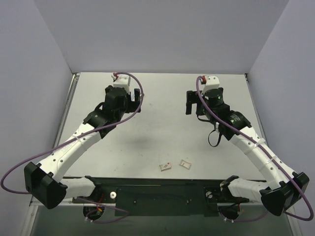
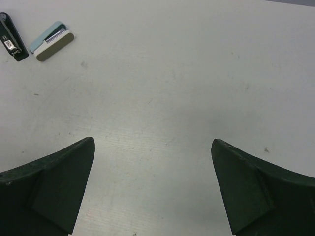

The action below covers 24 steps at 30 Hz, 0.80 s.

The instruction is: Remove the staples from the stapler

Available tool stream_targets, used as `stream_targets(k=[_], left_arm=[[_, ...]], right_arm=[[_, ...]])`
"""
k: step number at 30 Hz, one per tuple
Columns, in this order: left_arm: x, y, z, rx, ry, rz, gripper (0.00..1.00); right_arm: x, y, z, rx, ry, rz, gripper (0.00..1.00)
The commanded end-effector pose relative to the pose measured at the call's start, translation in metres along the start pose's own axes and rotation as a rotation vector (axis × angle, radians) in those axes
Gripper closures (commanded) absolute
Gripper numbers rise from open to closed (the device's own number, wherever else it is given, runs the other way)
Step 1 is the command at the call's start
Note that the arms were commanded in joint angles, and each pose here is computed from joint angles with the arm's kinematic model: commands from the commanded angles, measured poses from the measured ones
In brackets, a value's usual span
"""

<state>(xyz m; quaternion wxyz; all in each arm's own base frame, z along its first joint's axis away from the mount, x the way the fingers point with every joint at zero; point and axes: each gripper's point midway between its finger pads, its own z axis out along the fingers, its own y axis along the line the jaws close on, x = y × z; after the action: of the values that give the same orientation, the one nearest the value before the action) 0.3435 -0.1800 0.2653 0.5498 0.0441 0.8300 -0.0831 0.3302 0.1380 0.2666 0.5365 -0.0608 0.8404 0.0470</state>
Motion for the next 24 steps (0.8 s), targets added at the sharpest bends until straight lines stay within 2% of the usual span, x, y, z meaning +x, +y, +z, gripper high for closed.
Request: stream_targets(k=[1,6,16,24], left_arm=[[-0.029,0.032,0.013,-0.130,-0.030,-0.108,0.03],[-0.033,0.055,0.031,-0.232,-0.037,-0.162,0.03],[-0.041,0.095,0.095,-0.396,-0.008,-0.246,0.04],[-0.025,0.124,0.154,-0.506,0.022,-0.292,0.08]], right_arm=[[-0.001,0.021,0.002,-0.082,0.041,0.025,0.00],[0.009,0.030,0.005,-0.109,0.085,0.018,0.00],[0.039,0.068,0.003,-0.241,0.193,0.009,0.00],[0.053,0.091,-0.010,-0.341,0.230,-0.028,0.00]])
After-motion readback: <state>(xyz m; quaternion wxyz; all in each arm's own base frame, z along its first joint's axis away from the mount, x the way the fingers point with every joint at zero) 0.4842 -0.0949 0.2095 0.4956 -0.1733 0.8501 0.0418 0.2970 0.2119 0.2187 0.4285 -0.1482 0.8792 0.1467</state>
